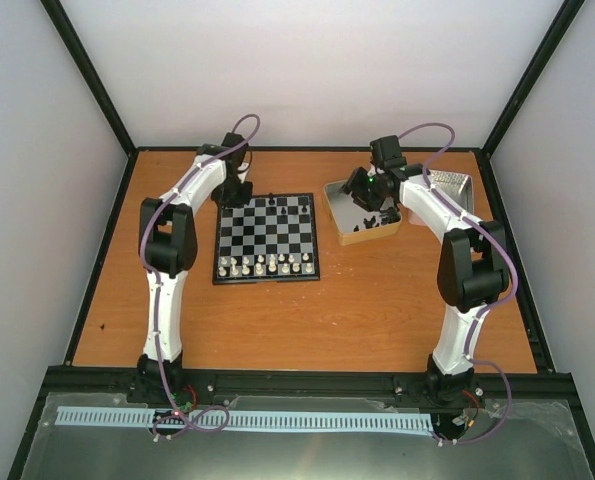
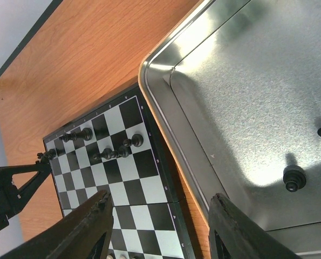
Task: Set up the chess pieces on the board
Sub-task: Place the chess piece on the chessboard.
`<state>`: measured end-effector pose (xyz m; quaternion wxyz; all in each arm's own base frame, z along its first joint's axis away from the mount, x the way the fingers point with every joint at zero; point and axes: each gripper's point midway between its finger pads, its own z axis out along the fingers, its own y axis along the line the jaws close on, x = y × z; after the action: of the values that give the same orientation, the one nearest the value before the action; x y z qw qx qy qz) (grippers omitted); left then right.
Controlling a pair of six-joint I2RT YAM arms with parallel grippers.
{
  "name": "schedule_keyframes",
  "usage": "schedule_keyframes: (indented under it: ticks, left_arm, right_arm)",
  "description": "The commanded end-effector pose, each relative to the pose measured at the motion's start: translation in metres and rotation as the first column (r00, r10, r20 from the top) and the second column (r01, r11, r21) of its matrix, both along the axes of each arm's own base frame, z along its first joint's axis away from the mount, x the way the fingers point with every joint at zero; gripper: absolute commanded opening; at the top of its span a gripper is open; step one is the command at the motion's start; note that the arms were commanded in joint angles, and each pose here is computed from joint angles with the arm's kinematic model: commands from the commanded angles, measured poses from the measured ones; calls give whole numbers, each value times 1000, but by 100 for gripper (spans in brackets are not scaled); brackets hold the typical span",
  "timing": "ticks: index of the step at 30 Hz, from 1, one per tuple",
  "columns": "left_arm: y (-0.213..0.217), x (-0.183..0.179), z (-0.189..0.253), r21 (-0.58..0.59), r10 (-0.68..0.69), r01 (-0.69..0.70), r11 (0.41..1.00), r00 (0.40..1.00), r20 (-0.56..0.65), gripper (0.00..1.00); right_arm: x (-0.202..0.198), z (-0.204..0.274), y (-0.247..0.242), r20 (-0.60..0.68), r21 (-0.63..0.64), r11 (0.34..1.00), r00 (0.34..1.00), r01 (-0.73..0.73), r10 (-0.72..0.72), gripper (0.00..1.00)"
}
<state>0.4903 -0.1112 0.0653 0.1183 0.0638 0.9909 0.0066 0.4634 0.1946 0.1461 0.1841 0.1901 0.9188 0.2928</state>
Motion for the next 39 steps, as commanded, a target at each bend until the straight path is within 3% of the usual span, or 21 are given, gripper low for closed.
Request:
schedule_keyframes:
  ticks: [1,14,39]
  left_arm:
    - [8,-6,-11,20,-3,4,1000,999,-43,4]
    - [7,-10,-25,20,-11,12,1000,997,-79,7]
    - [5,6,-10,11,22,-22,1000,1000,-19,10]
  right_arm:
    - [2,0,-1,-1,-5,1000,1000,-4,4,49]
    - [4,-5,1,-11,2,1000,1000,-6,6,49]
    - [2,-6,0,-19,2,1000,1000,-7,7,49]
